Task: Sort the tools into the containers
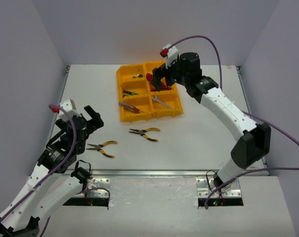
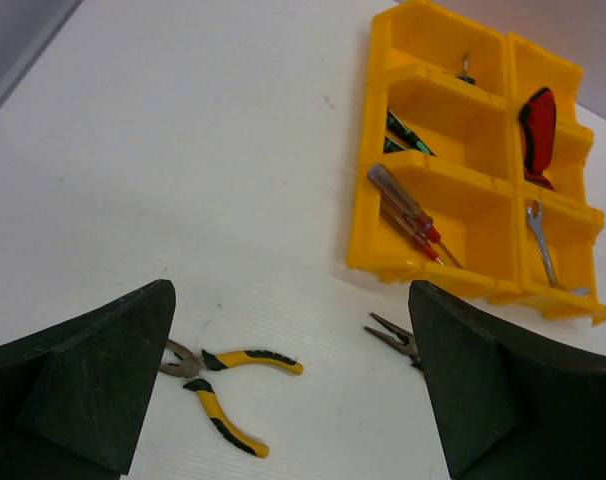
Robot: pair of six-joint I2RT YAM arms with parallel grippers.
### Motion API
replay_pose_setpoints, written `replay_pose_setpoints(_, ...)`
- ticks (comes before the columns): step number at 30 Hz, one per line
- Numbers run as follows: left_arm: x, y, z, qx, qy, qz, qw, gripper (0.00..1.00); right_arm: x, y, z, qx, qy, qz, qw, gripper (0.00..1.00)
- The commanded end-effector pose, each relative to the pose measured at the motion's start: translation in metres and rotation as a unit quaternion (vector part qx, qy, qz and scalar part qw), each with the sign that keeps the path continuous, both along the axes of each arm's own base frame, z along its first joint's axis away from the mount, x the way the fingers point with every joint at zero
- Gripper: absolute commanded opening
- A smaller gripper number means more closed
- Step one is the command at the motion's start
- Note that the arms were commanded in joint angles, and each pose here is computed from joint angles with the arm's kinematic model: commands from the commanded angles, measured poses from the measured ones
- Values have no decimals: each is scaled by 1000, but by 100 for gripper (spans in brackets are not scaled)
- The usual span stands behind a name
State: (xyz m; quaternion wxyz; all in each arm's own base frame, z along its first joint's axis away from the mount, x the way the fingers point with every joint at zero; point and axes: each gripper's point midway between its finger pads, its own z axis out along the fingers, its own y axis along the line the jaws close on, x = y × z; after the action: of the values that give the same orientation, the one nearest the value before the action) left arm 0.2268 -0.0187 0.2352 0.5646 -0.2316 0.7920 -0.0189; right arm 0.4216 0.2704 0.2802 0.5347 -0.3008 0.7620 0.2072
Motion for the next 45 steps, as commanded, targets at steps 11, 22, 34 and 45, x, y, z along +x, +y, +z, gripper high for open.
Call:
replay_pose_setpoints(11,21,31,-8,-5,42,86,995,100,-163,42,-143,-157,155,90,971,94)
replay_pose_setpoints(22,29,25,-13,-3,40,37,999,100,-167,35,-233,-344,199,83,914,53)
replay_pose_setpoints(34,31,13,-9,-10,29,-5,1000,100,-151,42,-291,-362,236,113,895,35)
replay_pose_setpoints(45,28,8,-1,-14,11,-23,1000,100,-192,51,-286,-335,287,184,878,0)
